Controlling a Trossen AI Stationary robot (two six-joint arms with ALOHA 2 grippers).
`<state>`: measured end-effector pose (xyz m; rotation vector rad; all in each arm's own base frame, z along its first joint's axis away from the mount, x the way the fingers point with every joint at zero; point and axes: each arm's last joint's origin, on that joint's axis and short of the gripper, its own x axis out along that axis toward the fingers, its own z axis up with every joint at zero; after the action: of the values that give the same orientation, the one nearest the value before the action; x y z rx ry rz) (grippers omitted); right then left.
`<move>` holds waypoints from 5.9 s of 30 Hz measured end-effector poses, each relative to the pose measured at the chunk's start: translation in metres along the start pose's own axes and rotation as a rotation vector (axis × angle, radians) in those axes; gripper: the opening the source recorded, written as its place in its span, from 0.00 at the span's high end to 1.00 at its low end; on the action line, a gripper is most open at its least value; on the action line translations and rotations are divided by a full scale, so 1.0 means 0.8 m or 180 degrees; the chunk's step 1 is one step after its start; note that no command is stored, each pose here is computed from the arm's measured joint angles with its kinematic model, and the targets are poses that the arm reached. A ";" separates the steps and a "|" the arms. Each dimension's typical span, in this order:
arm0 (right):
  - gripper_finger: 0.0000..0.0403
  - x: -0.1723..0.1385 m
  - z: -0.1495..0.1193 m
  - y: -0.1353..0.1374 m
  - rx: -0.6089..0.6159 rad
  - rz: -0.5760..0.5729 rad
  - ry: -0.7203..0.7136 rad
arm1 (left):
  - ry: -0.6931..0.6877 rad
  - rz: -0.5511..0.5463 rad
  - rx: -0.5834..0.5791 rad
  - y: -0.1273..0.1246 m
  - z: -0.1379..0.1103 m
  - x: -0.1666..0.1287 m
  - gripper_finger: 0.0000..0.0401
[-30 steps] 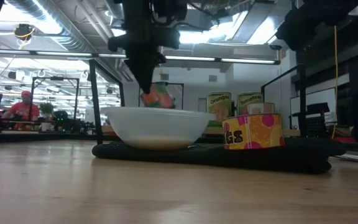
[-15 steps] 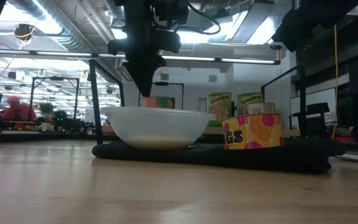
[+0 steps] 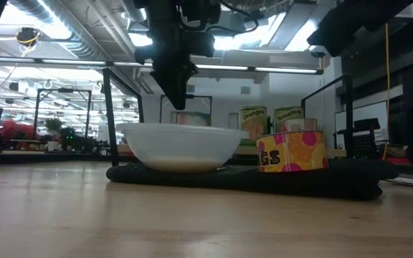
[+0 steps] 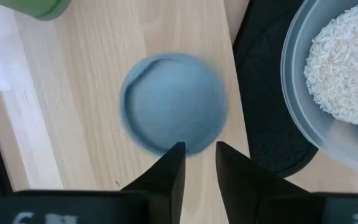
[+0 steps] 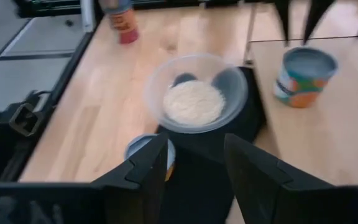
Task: Pick and place cans onto a shelf
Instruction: Put the small canned oranges on the shelf
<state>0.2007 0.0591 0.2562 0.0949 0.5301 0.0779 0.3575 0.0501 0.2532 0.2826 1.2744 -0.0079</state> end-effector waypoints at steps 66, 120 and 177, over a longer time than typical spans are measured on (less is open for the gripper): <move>0.60 0.000 0.005 -0.002 -0.0044 -0.0210 -0.0178 | -0.0960 -0.0124 -0.1623 0.009 0.042 0.018 1.00; 0.60 0.102 0.060 -0.080 -0.0894 -0.0392 0.0386 | -0.1586 0.0109 -0.0682 -0.062 -0.043 -0.164 0.83; 0.95 0.163 0.032 -0.134 0.0271 -0.0749 0.0884 | -0.2058 -0.0432 -0.0863 -0.102 -0.067 -0.033 0.83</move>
<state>0.3314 -0.0362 0.2010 0.1050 0.8185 -0.1637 0.2863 -0.0212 0.2475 -0.0462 0.6376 -0.0389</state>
